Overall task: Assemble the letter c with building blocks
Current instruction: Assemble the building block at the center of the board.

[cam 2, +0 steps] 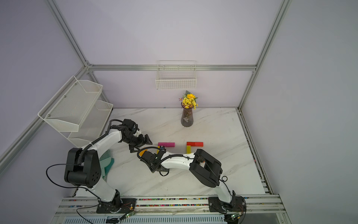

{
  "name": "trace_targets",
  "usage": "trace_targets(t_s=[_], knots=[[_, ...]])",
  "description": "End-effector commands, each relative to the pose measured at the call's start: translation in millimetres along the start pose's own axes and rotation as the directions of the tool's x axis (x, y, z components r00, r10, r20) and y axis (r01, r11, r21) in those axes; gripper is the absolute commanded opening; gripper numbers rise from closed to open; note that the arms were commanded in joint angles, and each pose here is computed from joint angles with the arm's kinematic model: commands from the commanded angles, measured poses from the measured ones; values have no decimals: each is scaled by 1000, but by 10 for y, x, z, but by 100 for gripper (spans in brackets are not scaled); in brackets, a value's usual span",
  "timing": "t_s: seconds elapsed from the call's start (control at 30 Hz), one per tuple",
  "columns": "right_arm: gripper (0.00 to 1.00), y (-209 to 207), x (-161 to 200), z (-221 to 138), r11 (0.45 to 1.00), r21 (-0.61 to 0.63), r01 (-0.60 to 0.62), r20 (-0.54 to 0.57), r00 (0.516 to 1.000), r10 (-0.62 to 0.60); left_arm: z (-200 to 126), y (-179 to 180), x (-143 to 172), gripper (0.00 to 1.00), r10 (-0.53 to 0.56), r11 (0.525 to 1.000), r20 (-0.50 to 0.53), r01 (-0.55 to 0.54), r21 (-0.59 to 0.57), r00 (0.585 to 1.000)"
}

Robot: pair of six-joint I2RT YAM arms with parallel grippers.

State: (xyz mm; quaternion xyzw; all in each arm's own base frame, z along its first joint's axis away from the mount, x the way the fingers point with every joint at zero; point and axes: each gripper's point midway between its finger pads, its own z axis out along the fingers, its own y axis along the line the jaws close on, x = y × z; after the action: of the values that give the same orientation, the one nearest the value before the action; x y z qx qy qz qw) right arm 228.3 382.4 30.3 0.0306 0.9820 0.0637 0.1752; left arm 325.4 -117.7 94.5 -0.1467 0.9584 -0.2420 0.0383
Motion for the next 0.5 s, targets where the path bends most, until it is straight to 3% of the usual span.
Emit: trace_targets(t_s=[0.0,0.47], knots=[[58,-29,-19,78,1000,28,-3,-6,1000,3,-80,-130,-120,100,6,999,32,-8,44,999],[68,-10,-49,238,1000,29,1,-41,999,0,-66,-125,-130,100,4,999,28,-6,45,1000]])
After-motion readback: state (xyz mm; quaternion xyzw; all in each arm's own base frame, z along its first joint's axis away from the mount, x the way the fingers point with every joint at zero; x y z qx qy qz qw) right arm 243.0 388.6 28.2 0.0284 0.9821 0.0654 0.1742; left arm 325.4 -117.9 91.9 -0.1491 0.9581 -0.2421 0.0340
